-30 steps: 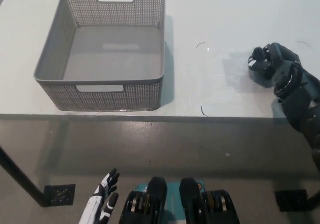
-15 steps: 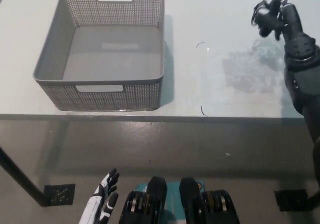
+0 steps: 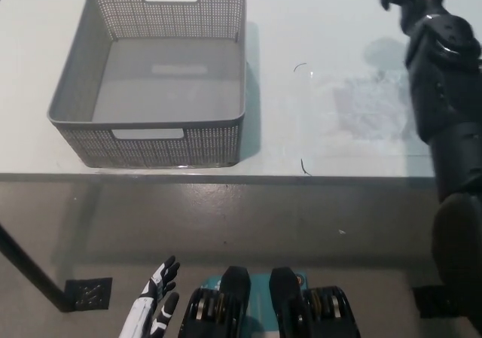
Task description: Use the right hand to pick up a webcam and put it into a container on the left side
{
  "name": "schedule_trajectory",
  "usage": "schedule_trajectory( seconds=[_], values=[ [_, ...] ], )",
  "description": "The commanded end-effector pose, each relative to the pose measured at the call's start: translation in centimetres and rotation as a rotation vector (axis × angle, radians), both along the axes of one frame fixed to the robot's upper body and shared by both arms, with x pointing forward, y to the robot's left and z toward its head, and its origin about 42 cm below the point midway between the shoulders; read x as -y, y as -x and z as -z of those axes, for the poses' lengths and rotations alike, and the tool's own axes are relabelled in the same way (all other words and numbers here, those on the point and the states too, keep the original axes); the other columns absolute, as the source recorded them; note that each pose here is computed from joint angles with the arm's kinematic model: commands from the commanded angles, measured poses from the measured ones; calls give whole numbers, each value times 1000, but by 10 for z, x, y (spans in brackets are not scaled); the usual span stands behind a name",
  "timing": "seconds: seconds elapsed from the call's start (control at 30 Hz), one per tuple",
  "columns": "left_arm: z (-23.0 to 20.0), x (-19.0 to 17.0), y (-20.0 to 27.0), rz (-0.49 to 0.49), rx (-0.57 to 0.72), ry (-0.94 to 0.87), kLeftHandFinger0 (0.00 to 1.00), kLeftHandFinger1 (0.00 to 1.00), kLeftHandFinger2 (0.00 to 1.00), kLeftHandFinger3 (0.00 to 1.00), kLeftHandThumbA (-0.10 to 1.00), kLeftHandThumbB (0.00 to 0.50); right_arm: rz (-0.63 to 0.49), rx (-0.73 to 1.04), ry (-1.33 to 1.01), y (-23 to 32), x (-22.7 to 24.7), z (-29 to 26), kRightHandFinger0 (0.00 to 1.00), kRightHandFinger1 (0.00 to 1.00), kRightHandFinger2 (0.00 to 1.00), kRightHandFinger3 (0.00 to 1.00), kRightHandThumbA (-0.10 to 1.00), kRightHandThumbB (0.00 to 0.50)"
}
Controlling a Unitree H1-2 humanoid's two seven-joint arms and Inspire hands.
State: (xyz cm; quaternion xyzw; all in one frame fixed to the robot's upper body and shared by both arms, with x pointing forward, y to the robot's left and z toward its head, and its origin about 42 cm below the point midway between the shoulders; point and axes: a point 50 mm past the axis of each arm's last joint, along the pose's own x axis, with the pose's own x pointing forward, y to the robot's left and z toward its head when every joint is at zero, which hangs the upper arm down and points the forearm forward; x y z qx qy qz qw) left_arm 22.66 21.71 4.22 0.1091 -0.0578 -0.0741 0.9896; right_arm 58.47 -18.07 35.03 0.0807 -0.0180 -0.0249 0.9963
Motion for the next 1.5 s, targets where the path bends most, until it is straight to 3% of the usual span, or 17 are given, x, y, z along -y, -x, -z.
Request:
schedule_trajectory(
  seconds=[0.0, 0.07, 0.1, 0.17, 0.4, 0.5, 0.53, 0.67, 0.77, 0.9, 1.0, 1.2, 1.3, 1.37, 1.4, 1.43, 1.47],
  values=[
    [-4, -3, 3, -4, 42, -8, 1000, 1000, 1000, 1000, 937, 291, -122, 101, -64, 3, -43, -58, 0, 213, 733, 781, -100, 157],
    [-5, -3, 2, 2, 42, -10, 1000, 1000, 1000, 1000, 934, 290, -166, 113, -72, 7, -64, -59, 0, 238, 772, 774, -100, 154],
    [-5, -3, 2, 6, 43, -12, 1000, 1000, 1000, 1000, 933, 288, -160, 105, -68, 7, -70, -59, 7, 248, 764, 717, -100, 201],
    [-7, -2, 1, 17, 44, -14, 1000, 1000, 1000, 1000, 936, 292, -182, 123, -32, 11, -93, -59, 0, 209, 727, 659, -100, 171],
    [-6, 1, 2, 49, 26, -14, 1000, 1000, 1000, 1000, 935, 285, -299, 137, 1, 25, -152, -56, 0, 211, 703, 758, -100, 138],
    [-6, 2, 1, 62, 29, -18, 1000, 1000, 1000, 1000, 938, 282, -312, 130, 50, 31, -170, -57, 0, 154, 616, 592, -100, 118],
    [-6, 2, 0, 67, 30, -18, 1000, 1000, 1000, 1000, 941, 283, -312, 148, 106, 33, -179, -58, 0, 156, 609, 760, -100, 118],
    [-8, 4, -2, 88, 36, -33, 1000, 1000, 1000, 1000, 957, 278, -321, 152, 182, 39, -205, -54, 0, 244, 682, 414, -100, 140],
    [-10, 5, -4, 96, 41, -37, 1000, 1000, 1000, 1000, 955, 276, -339, 175, 221, 40, -215, -50, 0, 326, 777, 677, -100, 145],
    [-11, 11, -7, 113, 59, -54, 1000, 1000, 1000, 1000, 968, 265, -323, 183, 336, 48, -235, -46, 12, 357, 797, 794, -100, 179],
    [-12, 13, -10, 122, 64, -75, 1000, 1000, 1000, 1000, 992, 264, -328, 167, 353, 50, -241, -38, 0, 398, 794, 737, -100, 184],
    [-12, 17, -8, 140, 63, -84, 1000, 1000, 1000, 1000, 1000, 268, -348, 128, 503, 56, -250, 4, 0, 400, 826, 833, -100, 170],
    [-16, 17, -10, 145, 68, -92, 1000, 1000, 1000, 1000, 1000, 269, -336, 145, 598, 57, -248, 22, 0, 391, 796, 650, -100, 210],
    [-18, 17, -11, 149, 67, -90, 1000, 1000, 1000, 1000, 1000, 270, -347, 131, 619, 56, -245, 29, 24, 454, 798, 642, -100, 215],
    [-19, 17, -11, 151, 69, -92, 1000, 1000, 1000, 1000, 1000, 269, -363, 112, 651, 55, -243, 30, 83, 533, 885, 750, -100, 211],
    [-20, 16, -12, 152, 71, -96, 1000, 1000, 1000, 1000, 1000, 268, -367, 105, 661, 54, -243, 30, 104, 546, 810, 677, -100, 212],
    [-21, 16, -13, 156, 73, -95, 1000, 1000, 1000, 1000, 1000, 265, -393, 96, 705, 52, -241, 30, 312, 716, 961, 977, 99, 249]
  ],
)
